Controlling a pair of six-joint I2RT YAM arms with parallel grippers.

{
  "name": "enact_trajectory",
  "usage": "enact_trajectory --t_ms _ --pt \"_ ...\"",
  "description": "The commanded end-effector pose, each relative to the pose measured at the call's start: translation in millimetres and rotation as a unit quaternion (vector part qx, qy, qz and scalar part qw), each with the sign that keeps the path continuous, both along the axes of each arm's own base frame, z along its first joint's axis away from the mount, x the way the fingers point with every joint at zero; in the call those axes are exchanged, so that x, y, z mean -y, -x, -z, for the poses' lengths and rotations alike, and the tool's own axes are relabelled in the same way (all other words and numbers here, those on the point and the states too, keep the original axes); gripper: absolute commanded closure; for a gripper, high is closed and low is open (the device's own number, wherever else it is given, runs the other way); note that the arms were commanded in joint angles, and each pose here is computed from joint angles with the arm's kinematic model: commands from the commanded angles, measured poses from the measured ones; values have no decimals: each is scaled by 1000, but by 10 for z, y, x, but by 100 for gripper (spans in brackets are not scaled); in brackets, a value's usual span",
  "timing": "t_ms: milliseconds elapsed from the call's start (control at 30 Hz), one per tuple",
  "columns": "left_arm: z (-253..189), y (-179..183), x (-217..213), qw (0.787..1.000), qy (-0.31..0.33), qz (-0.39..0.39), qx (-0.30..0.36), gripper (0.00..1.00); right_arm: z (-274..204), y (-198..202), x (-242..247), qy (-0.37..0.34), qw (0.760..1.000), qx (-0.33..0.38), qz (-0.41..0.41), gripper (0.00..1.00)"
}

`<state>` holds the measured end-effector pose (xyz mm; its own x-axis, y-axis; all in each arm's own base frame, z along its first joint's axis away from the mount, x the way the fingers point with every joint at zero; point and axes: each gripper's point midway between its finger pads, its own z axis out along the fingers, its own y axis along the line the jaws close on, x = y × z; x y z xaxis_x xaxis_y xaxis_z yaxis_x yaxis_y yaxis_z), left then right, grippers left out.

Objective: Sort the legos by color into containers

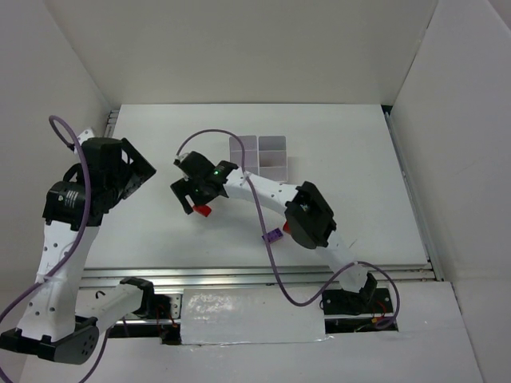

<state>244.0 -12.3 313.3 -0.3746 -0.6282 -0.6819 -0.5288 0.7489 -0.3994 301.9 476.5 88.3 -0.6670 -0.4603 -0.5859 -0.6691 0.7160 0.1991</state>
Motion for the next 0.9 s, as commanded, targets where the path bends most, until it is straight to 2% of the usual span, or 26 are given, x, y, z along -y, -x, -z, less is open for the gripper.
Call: enact_trajectory --t_ms 0,200,367,533,567,600,667,700,767,800,833,867 --pt "-12 14 55 999 -7 36 7 0 -106 -182 -168 -10 999 30 9 14" --pt "62 32 105 998 -7 57 -1 0 275 -210 -91 38 998 34 19 17" --pt "88 -21 162 997 -4 73 -5 0 493 -148 17 72 996 40 23 28" --pt "97 -50 187 996 -6 83 -6 0 674 -90 31 87 996 27 19 31" --pt "93 -47 186 996 -6 83 -5 0 685 -93 31 87 996 27 19 34" --pt "99 -46 185 996 -7 84 -6 1 684 -102 37 88 995 29 22 39" --pt "107 -40 186 996 -8 86 -5 0 651 -116 32 86 995 34 21 62" --pt "127 -40 188 996 -8 87 -7 0 613 -124 25 81 996 38 22 70" --pt "136 -31 189 996 -7 88 -6 1 564 -129 12 76 996 42 19 78" --pt "154 -34 189 996 -8 88 -8 0 457 -125 -23 65 997 43 14 86" --pt "156 -31 186 996 -9 87 -8 0 364 -124 -49 55 997 44 14 98" --pt "163 -33 175 996 -11 86 -10 0 239 -103 -85 42 998 45 10 100"
